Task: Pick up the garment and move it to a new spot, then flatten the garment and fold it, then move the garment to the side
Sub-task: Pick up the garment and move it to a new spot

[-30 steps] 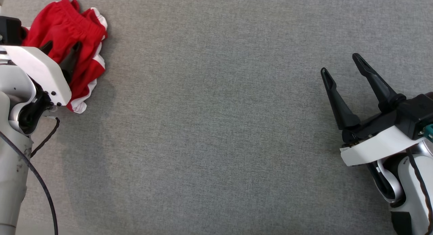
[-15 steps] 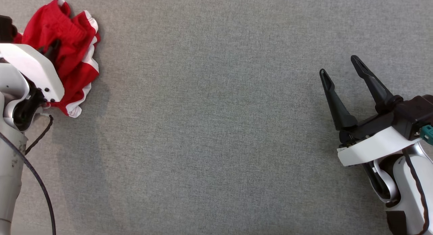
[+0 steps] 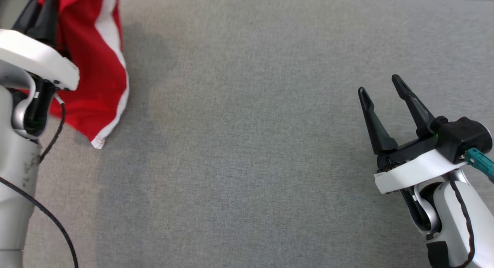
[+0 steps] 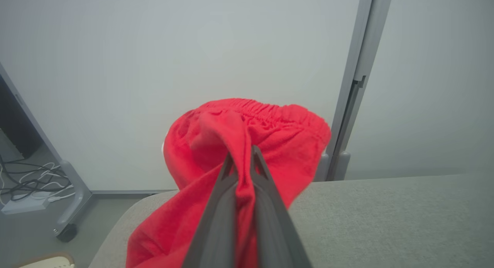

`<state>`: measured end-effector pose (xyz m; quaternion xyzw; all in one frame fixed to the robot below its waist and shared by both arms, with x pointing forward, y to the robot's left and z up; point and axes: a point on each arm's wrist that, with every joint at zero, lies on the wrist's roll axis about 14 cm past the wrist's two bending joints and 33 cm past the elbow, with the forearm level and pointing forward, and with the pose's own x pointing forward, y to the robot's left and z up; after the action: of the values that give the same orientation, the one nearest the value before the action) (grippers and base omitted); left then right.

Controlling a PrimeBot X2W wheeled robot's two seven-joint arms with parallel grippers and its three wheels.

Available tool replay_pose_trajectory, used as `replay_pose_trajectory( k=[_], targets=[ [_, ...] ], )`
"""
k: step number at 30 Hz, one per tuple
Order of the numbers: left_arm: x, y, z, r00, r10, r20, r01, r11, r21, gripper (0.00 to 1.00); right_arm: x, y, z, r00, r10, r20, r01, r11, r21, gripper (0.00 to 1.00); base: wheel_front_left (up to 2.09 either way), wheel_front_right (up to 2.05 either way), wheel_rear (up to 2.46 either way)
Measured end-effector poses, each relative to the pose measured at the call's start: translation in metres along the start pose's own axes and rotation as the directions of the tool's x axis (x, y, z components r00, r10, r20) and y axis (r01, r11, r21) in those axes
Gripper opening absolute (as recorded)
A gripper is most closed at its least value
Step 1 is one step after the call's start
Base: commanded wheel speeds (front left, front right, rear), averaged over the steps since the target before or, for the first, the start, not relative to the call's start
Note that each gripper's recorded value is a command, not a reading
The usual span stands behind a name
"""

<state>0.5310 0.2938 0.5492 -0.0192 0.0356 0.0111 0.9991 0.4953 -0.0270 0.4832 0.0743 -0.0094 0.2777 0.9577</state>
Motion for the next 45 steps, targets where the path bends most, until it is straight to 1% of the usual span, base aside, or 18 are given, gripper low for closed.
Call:
replay_pose_trajectory(
  k=[3,5,8,10,14,19,22,24,26,28,30,33,34,35,36,39,40,45],
  targets=[
    [-0.003,-0.029,0.026,0.994,-0.079,0.076,0.079,0.997,0.003,0.0,-0.006,-0.001,0.014,0.999,-0.019,0.027,0.019,1.0,-0.009,1.0,0.0,0.0,0.0],
    [-0.006,-0.056,0.037,0.983,-0.146,0.107,0.146,0.989,0.008,0.0,-0.011,-0.004,0.025,0.998,-0.038,0.051,0.039,0.999,-0.015,1.0,0.0,0.0,0.0],
    [-0.009,-0.101,0.046,0.958,-0.257,0.125,0.258,0.966,0.012,0.0,-0.021,-0.011,0.035,0.994,-0.077,0.074,0.079,0.997,-0.017,1.0,0.0,0.0,0.0],
    [-0.013,-0.136,0.049,0.932,-0.34,0.128,0.342,0.94,0.01,0.0,-0.029,-0.019,0.042,0.99,-0.11,0.089,0.112,0.993,-0.023,1.0,0.0,0.0,0.0],
    [-0.027,-0.209,0.044,0.854,-0.509,0.106,0.511,0.86,0.008,0.0,-0.047,-0.039,0.055,0.975,-0.186,0.122,0.19,0.981,-0.027,1.0,0.0,0.0,0.0],
    [-0.052,-0.291,0.018,0.73,-0.683,0.032,0.683,0.73,-0.006,0.0,-0.076,-0.068,0.067,0.944,-0.293,0.149,0.302,0.953,-0.035,1.0,0.0,0.0,0.0],
    [-0.067,-0.333,-0.004,0.65,-0.76,-0.02,0.76,0.65,-0.001,0.0,-0.094,-0.086,0.072,0.917,-0.364,0.164,0.374,0.927,-0.031,1.0,0.0,0.0,0.0],
    [-0.079,-0.358,-0.022,0.593,-0.803,-0.059,0.805,0.594,-0.004,0.0,-0.108,-0.099,0.074,0.896,-0.41,0.171,0.421,0.907,-0.031,1.0,0.0,0.0,0.0],
    [-0.092,-0.382,-0.041,0.536,-0.839,-0.095,0.84,0.541,-0.042,0.0,-0.121,-0.111,0.075,0.874,-0.455,0.172,0.466,0.884,-0.031,1.0,0.0,0.0,0.0],
    [-0.105,-0.402,-0.058,0.483,-0.866,-0.126,0.869,0.492,-0.055,0.0,-0.133,-0.122,0.075,0.85,-0.497,0.176,0.509,0.86,-0.028,1.0,0.0,0.0,0.0],
    [-0.115,-0.416,-0.076,0.438,-0.884,-0.162,0.891,0.451,-0.055,0.0,-0.143,-0.13,0.073,0.83,-0.531,0.171,0.542,0.84,-0.026,1.0,0.0,0.0,0.0],
    [-0.13,-0.432,-0.098,0.383,-0.903,-0.195,0.91,0.406,-0.088,0.0,-0.154,-0.139,0.069,0.809,-0.566,0.161,0.577,0.817,-0.024,1.0,0.0,0.0,0.0],
    [-0.133,-0.435,-0.104,0.371,-0.905,-0.206,0.916,0.394,-0.08,0.16,-0.156,-0.141,0.068,0.804,-0.573,0.159,0.584,0.812,-0.025,1.0,0.0,0.0,0.0],
    [-0.135,-0.437,-0.109,0.364,-0.907,-0.212,0.92,0.386,-0.071,0.77,-0.158,-0.142,0.068,0.8,-0.578,0.158,0.589,0.808,-0.025,1.0,0.0,0.0,0.0],
    [-0.136,-0.438,-0.113,0.362,-0.907,-0.215,0.921,0.384,-0.069,1.0,-0.159,-0.143,0.066,0.799,-0.582,0.155,0.592,0.806,-0.025,1.0,0.0,0.0,0.0],
    [-0.135,-0.438,-0.117,0.376,-0.902,-0.211,0.914,0.399,-0.079,1.0,-0.156,-0.141,0.065,0.802,-0.578,0.152,0.587,0.809,-0.018,1.0,0.0,0.0,0.0],
    [-0.133,-0.436,-0.116,0.387,-0.899,-0.204,0.909,0.409,-0.079,1.0,-0.155,-0.14,0.064,0.803,-0.577,0.152,0.585,0.811,-0.016,1.0,0.0,0.0,0.0],
    [-0.108,-0.418,-0.094,0.497,-0.861,-0.11,0.859,0.506,-0.082,1.0,-0.144,-0.133,0.065,0.82,-0.551,0.158,0.558,0.829,-0.006,1.0,0.0,0.0,0.0]
  ],
)
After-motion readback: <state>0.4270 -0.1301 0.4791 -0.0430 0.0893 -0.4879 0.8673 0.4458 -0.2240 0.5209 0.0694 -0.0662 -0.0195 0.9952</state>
